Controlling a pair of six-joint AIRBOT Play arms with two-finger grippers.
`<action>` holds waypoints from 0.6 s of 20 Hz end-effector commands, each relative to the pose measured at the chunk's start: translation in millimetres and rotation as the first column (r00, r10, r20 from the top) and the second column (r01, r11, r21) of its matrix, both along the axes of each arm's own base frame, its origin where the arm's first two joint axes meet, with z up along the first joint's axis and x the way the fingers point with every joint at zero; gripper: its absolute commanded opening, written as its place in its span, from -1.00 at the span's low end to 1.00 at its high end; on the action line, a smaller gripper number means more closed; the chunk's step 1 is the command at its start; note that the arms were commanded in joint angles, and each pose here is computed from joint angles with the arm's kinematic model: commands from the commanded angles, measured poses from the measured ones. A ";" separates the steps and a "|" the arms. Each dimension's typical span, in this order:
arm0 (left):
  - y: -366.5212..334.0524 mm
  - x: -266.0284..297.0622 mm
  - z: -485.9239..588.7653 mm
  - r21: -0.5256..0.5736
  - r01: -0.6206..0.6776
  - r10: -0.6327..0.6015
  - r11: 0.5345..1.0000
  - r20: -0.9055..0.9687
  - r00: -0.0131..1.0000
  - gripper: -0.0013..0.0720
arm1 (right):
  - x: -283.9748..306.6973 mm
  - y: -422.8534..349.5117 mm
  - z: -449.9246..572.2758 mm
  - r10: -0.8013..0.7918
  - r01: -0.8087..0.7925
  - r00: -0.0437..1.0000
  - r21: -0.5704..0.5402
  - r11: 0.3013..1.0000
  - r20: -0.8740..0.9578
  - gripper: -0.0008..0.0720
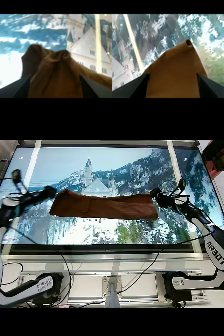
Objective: Fold the clothes and pants, and hang the long-sleeved shirts on hangers.
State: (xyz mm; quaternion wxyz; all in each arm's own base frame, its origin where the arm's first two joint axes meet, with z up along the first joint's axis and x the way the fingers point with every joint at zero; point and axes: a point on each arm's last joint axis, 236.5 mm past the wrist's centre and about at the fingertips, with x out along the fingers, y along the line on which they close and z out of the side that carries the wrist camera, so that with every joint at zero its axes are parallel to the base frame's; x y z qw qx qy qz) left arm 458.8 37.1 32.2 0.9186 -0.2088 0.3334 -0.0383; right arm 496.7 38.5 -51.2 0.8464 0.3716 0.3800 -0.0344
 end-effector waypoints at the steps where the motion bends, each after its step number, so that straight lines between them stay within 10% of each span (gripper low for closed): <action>1: 44.6 -67.6 -21.9 -0.085 -0.025 0.005 0.996 -0.227 0.974 0.93 | -5.2 -4.6 -3.8 0.012 -0.011 1.000 0.010 1.000 -0.027 0.86; 12: 3.4 -63.5 -120.7 -0.484 -0.053 -0.147 0.873 -0.366 0.919 0.98 | -10.4 1.2 -6.8 0.038 -0.037 0.998 0.020 0.999 -0.049 0.86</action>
